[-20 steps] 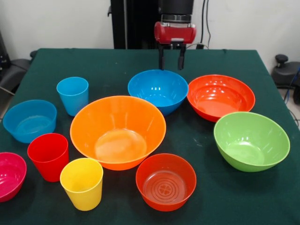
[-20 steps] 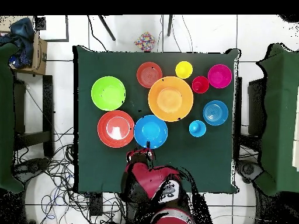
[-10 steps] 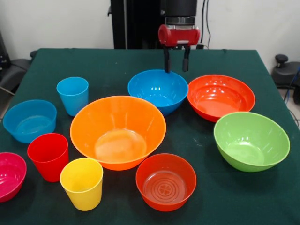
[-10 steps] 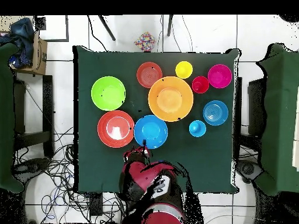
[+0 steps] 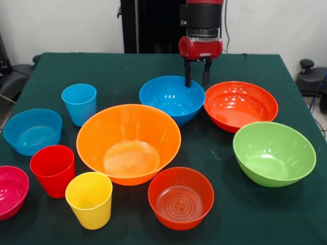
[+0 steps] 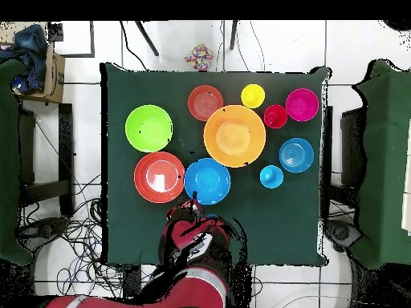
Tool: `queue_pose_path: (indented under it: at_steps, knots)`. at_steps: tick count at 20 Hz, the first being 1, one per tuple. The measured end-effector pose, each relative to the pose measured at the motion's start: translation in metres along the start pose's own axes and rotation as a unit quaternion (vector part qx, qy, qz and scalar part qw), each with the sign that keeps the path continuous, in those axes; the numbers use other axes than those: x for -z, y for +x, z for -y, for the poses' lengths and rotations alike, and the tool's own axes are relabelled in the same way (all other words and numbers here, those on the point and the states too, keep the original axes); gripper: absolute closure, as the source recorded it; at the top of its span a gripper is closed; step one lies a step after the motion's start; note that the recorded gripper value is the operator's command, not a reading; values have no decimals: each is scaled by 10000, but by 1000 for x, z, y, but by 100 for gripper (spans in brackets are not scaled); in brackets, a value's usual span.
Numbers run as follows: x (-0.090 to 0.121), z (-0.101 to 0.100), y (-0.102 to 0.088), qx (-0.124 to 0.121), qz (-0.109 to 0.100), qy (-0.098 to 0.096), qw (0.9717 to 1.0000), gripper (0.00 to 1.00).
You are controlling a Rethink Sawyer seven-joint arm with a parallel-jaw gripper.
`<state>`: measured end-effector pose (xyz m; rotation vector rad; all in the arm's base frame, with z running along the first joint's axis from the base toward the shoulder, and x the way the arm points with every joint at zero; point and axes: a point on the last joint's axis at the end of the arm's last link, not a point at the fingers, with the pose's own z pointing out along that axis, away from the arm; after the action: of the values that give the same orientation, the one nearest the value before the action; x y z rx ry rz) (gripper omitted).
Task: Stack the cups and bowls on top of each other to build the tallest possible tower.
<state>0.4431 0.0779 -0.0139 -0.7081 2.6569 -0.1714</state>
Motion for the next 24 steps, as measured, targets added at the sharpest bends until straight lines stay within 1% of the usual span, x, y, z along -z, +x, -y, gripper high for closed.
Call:
queue_pose_path:
  at_steps: [2, 3, 6, 12, 14, 15, 18, 19, 20, 21, 24]
  knots:
    - [-3, -2, 3, 53, -40, 5, 10000, 0]
    - [-6, -4, 7, 116, -101, 9, 9999, 0]
    - [-10, -6, 13, 165, -172, 14, 9997, 0]
    - [-18, -2, 27, 278, -355, 140, 9989, 0]
    - [-20, -2, 30, 303, -378, 185, 9987, 0]
    - [-23, -1, 31, 289, -380, 264, 9985, 100]
    - [-24, 0, 32, 266, -381, 300, 9985, 100]
    - [-24, 2, 30, 244, -355, 350, 9985, 100]
    - [-22, 8, 26, 217, -296, 442, 9983, 100]
    - [-22, 10, 25, 208, -278, 480, 9982, 100]
    - [-22, 12, 24, 223, -264, 531, 9980, 100]
